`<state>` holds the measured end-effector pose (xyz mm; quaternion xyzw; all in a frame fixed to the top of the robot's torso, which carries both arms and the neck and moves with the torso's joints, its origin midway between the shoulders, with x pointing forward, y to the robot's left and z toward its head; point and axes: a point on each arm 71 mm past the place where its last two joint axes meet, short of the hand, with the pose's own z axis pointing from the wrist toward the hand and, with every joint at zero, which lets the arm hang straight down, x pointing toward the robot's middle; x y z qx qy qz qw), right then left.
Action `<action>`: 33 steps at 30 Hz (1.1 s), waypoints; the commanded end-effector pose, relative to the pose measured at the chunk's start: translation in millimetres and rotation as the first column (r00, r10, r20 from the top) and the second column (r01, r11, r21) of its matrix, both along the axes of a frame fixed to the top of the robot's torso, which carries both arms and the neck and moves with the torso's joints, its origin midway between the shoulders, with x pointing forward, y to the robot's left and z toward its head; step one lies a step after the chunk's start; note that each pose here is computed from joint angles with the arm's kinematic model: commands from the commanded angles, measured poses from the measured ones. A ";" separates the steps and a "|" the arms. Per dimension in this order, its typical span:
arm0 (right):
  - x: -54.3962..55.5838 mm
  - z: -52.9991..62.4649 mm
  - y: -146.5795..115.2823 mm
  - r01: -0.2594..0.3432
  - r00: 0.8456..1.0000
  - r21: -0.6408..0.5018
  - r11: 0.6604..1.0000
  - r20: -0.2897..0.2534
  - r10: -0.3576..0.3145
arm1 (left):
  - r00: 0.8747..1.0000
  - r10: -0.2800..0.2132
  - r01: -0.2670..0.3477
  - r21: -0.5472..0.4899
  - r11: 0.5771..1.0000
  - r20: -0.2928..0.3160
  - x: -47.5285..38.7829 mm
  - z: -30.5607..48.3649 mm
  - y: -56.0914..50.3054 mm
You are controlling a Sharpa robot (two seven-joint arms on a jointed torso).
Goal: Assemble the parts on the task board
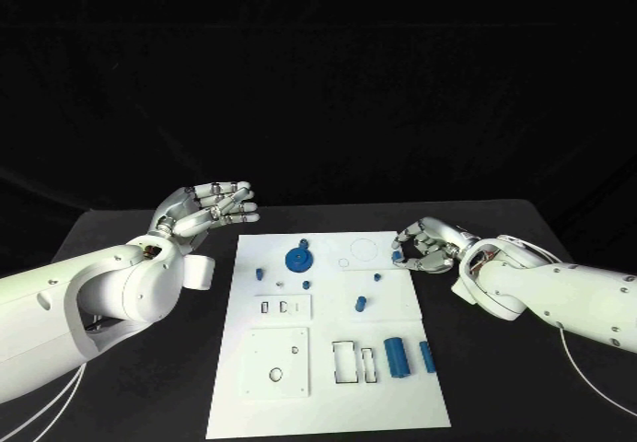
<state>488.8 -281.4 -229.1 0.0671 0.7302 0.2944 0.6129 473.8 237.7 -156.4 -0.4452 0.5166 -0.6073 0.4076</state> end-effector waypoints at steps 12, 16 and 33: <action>-0.1 -4.2 2.2 -0.013 0.999 -0.017 1.000 -0.045 0.013 | 1.000 -0.018 0.018 -0.010 1.000 0.005 -0.6 1.1 -1.8; -0.1 -4.8 2.5 -0.015 0.999 -0.021 1.000 -0.051 0.014 | 1.000 -0.018 0.018 -0.010 1.000 0.004 -0.7 1.2 -1.7; 0.7 -2.2 2.6 0.004 1.000 -0.008 1.000 -0.016 -0.005 | 1.000 -0.015 0.015 -0.009 1.000 0.004 -0.7 1.1 -1.0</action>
